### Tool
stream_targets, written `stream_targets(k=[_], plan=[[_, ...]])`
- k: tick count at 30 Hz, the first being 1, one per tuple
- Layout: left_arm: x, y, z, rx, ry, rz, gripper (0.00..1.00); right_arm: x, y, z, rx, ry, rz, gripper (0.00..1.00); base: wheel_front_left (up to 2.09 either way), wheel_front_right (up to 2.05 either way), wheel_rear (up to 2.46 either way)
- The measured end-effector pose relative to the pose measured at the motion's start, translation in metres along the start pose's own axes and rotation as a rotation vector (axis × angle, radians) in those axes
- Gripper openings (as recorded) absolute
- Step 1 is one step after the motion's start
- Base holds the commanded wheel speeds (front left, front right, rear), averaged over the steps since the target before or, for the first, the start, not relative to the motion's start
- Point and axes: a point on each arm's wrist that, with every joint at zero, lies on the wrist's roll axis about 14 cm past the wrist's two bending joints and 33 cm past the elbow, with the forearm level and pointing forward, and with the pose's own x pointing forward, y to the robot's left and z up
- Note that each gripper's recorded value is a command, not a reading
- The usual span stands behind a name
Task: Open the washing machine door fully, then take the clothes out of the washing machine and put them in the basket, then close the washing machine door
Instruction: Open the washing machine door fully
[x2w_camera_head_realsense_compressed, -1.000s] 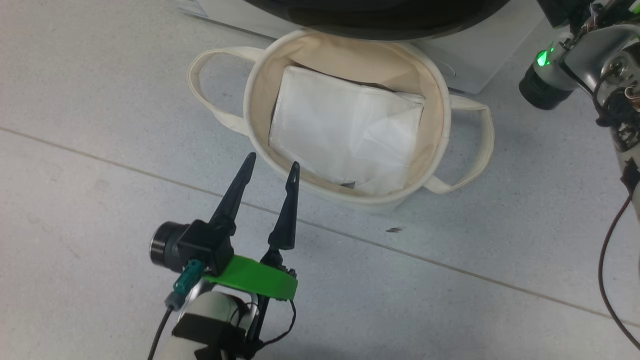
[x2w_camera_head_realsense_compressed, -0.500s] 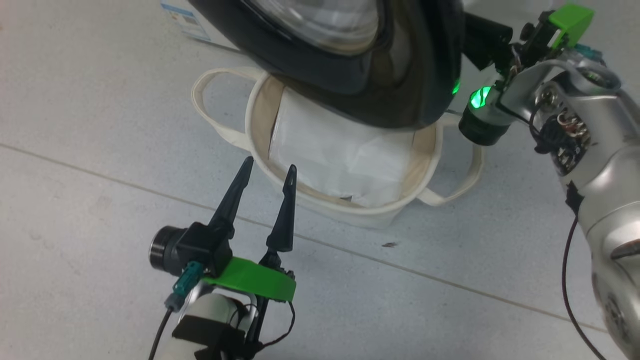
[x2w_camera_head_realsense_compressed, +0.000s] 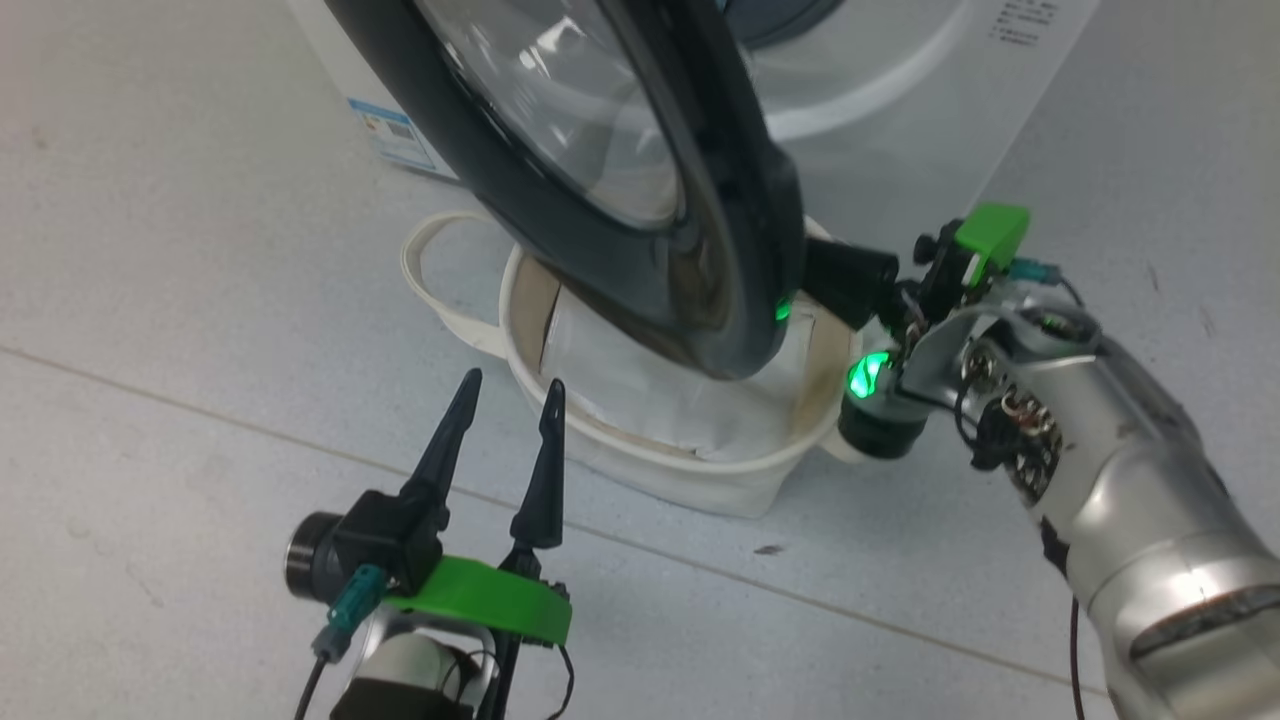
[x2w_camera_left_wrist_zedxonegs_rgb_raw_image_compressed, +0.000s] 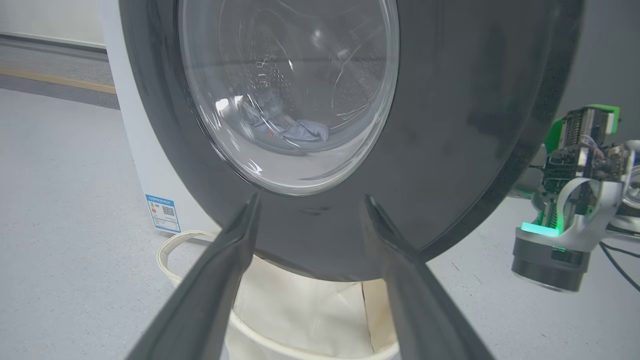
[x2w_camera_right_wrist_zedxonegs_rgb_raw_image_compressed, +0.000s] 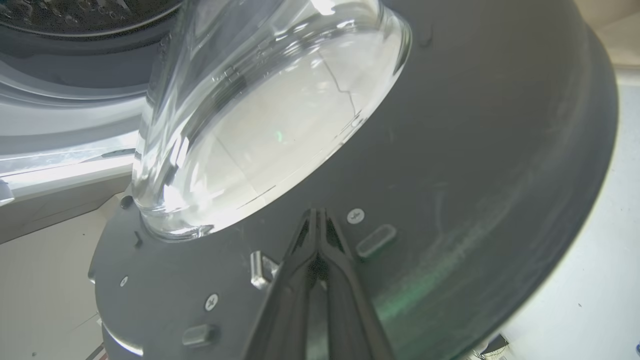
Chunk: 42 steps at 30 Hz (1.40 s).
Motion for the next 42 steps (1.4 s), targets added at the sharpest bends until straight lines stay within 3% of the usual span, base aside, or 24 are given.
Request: stream_targets(k=[13, 19, 23, 29, 34, 36, 38, 42], plan=[[-0.029, 0.011, 0.017, -0.014, -0.033, 0.042, 1.00, 0.008, -0.029, -0.080, 0.045, 0.124, -0.023, 0.00, 0.00, 0.00, 0.00], [-0.042, 0.014, 0.021, -0.007, -0.041, 0.056, 1.00, 0.007, -0.017, -0.082, 0.018, 0.039, -0.011, 0.00, 0.00, 0.00, 0.00], [-0.052, 0.017, 0.023, -0.016, -0.045, 0.061, 1.00, -0.002, 0.003, -0.071, -0.060, -0.084, 0.026, 0.00, 0.00, 0.00, 0.00], [-0.070, 0.022, 0.023, -0.018, -0.047, 0.075, 1.00, -0.042, 0.053, -0.068, -0.511, -0.340, 0.097, 0.00, 0.00, 0.00, 0.00], [-0.071, 0.017, 0.040, -0.024, -0.098, 0.060, 1.00, -0.077, 0.066, -0.081, -1.053, -0.513, 0.079, 0.00, 0.00, 0.00, 0.00], [-0.074, 0.016, 0.042, -0.027, -0.107, 0.057, 1.00, -0.089, 0.063, -0.083, -1.216, -0.558, 0.062, 0.00, 0.00, 0.00, 0.00], [-0.079, 0.014, 0.041, -0.026, -0.102, 0.051, 1.00, -0.100, 0.059, -0.083, -1.298, -0.591, 0.041, 0.00, 0.00, 0.00, 0.00], [-0.086, 0.011, 0.040, -0.027, -0.102, 0.039, 1.00, -0.126, 0.045, -0.077, -1.348, -0.671, -0.010, 0.00, 0.00, 0.00, 0.00]])
